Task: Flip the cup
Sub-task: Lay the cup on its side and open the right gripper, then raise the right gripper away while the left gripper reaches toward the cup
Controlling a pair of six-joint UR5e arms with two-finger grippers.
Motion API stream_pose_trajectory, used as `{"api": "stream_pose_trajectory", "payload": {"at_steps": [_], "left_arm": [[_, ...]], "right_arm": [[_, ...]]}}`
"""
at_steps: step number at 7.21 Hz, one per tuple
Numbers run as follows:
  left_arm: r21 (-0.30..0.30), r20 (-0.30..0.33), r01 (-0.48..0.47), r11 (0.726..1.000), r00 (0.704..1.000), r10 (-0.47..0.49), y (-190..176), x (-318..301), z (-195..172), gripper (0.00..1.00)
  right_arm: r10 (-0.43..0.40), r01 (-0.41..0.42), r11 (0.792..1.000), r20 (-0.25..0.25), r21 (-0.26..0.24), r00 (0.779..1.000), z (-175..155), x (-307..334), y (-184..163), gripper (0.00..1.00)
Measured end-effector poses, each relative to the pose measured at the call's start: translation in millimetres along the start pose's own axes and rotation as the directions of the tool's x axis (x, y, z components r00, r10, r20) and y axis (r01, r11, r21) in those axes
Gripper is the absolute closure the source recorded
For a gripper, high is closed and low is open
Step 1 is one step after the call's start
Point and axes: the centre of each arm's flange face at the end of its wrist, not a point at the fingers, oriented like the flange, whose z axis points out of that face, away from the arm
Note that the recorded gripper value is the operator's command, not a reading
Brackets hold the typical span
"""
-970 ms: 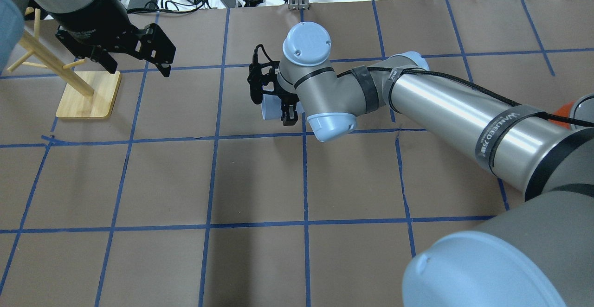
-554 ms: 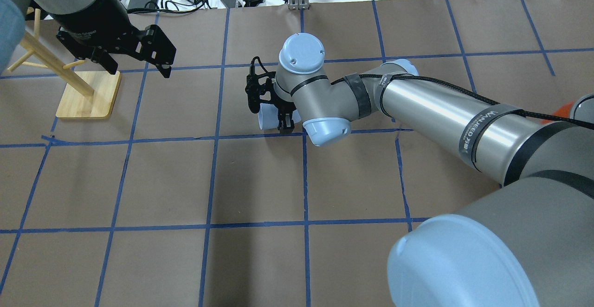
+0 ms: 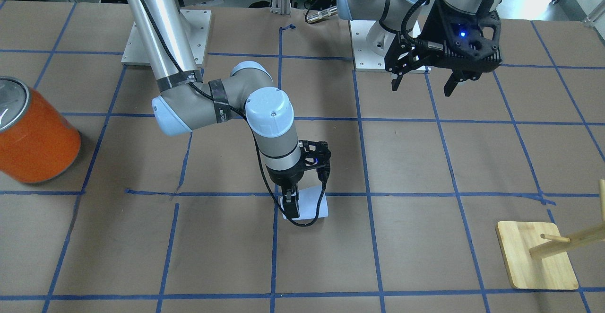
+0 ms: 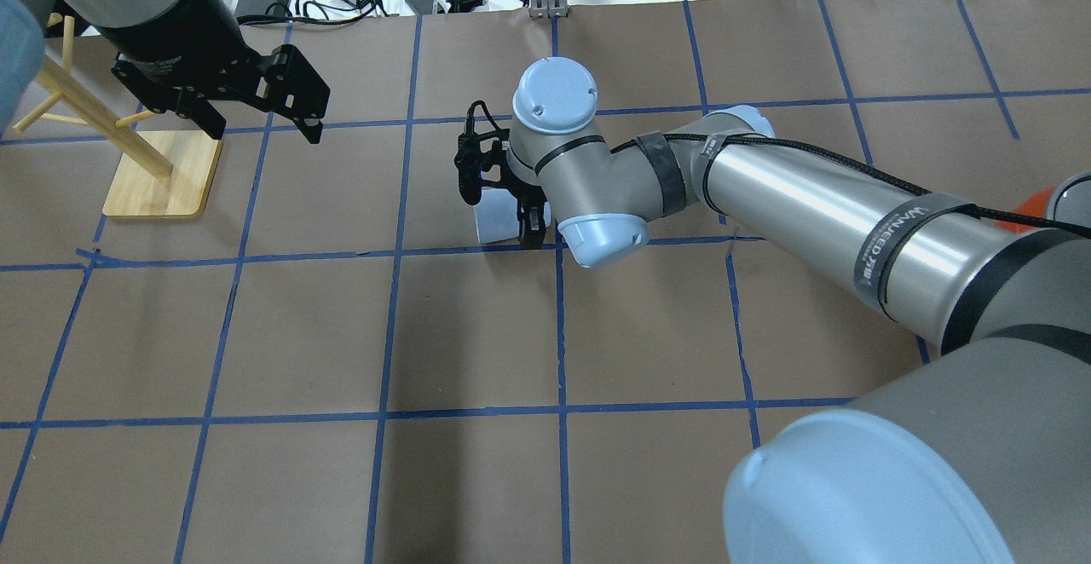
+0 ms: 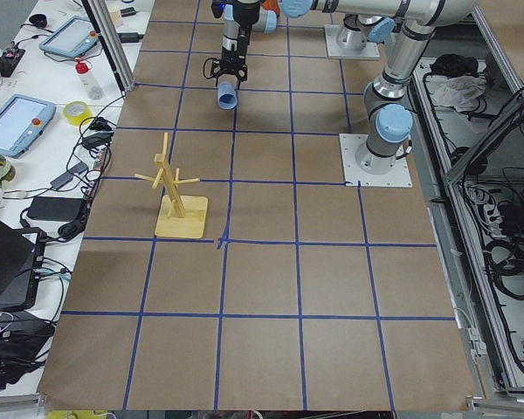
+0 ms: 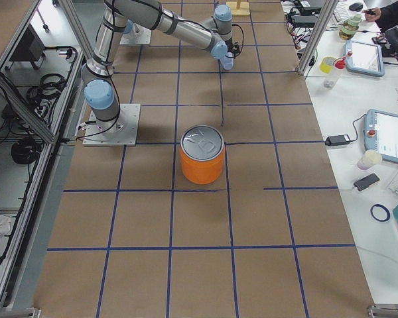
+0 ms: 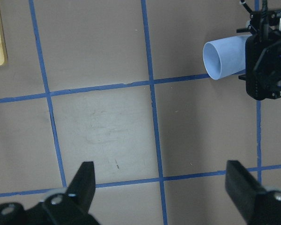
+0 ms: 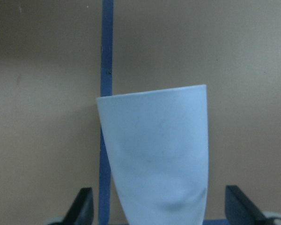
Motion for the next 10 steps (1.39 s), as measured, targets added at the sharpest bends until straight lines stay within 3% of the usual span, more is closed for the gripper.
{"api": "stream_pose_trajectory", "payload": {"at_steps": [1, 3, 5, 7, 8, 9, 10], "left_arm": [[-0.001, -0.001, 0.001, 1.0, 1.0, -0.001, -0.1, -1.6, 0.5, 0.0], [-0.004, -0.003, 0.008, 1.0, 1.0, -0.008, -0.5, -5.7, 1.5, 0.0], [-0.016, -0.051, 0.022, 1.0, 0.998, -0.023, -4.1, -9.2, 13.8, 0.0], [-0.025, -0.165, 0.052, 0.998, 0.985, -0.056, -22.3, -14.9, 43.2, 0.0], [-0.017, -0.232, 0.061, 0.998, 0.971, -0.063, -35.1, -14.0, 68.6, 0.0], [-0.002, -0.289, 0.068, 0.998, 0.955, -0.066, -46.6, -12.4, 105.0, 0.0], [0.025, -0.354, 0.077, 0.997, 0.933, -0.063, -56.4, -9.1, 150.7, 0.0]], "right_arm": [[0.015, -0.015, 1.0, -0.017, -0.003, 1.0, -38.8, -1.3, 0.1, 0.0], [0.092, -0.091, 0.996, -0.098, 0.02, 0.991, -138.3, -1.1, 12.9, 0.0], [0.231, -0.227, 0.973, -0.182, 0.041, 0.956, -227.5, 7.5, 65.8, 0.0], [0.364, -0.363, 0.931, -0.21, 0.04, 0.908, -283.8, 4.8, 116.4, 0.01], [0.463, -0.466, 0.884, -0.204, 0.036, 0.862, -298.1, 0.8, 134.5, 0.01], [0.584, -0.592, 0.805, -0.197, 0.02, 0.787, -305.5, -3.9, 146.3, 0.01], [0.699, -0.714, 0.7, -0.192, -0.013, 0.689, -309.6, -9.8, 153.8, 0.0]]}}
